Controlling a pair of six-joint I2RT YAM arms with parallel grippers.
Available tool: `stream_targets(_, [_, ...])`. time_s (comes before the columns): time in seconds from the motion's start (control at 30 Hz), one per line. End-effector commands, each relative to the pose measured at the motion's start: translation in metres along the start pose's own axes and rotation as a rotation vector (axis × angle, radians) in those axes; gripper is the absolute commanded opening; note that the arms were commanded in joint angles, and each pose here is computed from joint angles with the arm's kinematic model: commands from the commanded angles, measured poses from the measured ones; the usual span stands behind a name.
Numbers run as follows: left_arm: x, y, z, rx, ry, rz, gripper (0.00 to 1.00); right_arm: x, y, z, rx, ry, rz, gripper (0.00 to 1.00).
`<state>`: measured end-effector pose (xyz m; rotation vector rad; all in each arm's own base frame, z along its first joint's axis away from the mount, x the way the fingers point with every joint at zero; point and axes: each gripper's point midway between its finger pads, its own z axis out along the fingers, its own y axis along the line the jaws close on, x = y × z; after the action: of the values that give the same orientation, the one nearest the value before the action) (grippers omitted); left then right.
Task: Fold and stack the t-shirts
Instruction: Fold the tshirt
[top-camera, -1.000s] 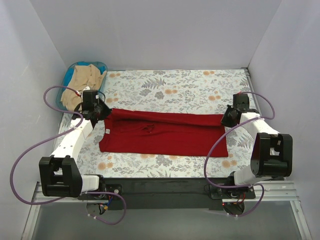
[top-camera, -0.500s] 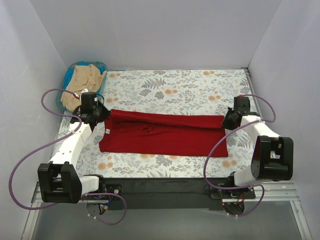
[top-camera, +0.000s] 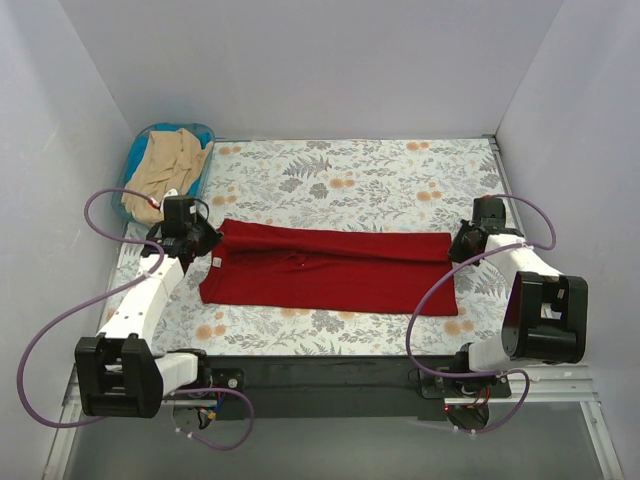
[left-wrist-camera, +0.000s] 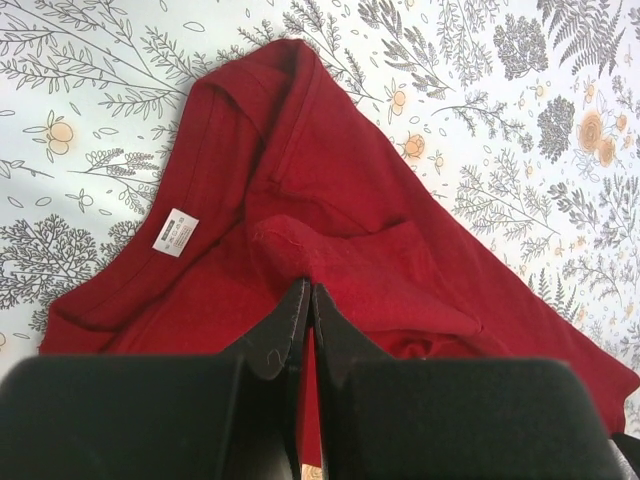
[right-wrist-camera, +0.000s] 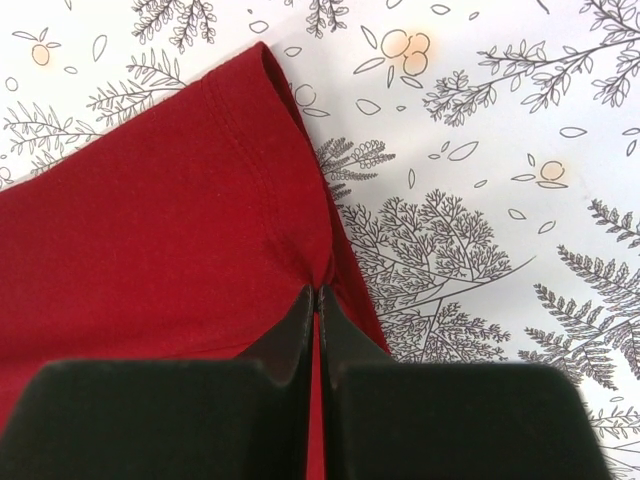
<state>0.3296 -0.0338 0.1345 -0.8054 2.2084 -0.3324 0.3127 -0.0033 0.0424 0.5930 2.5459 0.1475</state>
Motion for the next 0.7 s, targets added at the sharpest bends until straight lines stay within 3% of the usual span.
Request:
stream_targets(0.0, [-0.005,0.004,-0.008,-0.001,-0.04,-0.001,0.0,-0.008,-0.002,-0.005,-0.005,-0.047,-0.007,0.01])
stream_targets(0.23, [0.021,0.012,-0.005,0.008,0.033,-0.037,0.0,0.002,-0.002,-0.002,-0.022,-0.03,-0.001,0.02])
stream_targets(0.47, [0.063,0.022,0.002,0.038,0.161,-0.08,0.0,0.001,0.011,-0.015,-0.101,-0.048,-0.005,0.38])
stream_targets(0.67, [0.081,0.024,0.003,0.059,0.219,-0.096,0.0,-0.009,0.03,-0.032,-0.18,-0.088,-0.03,0.49])
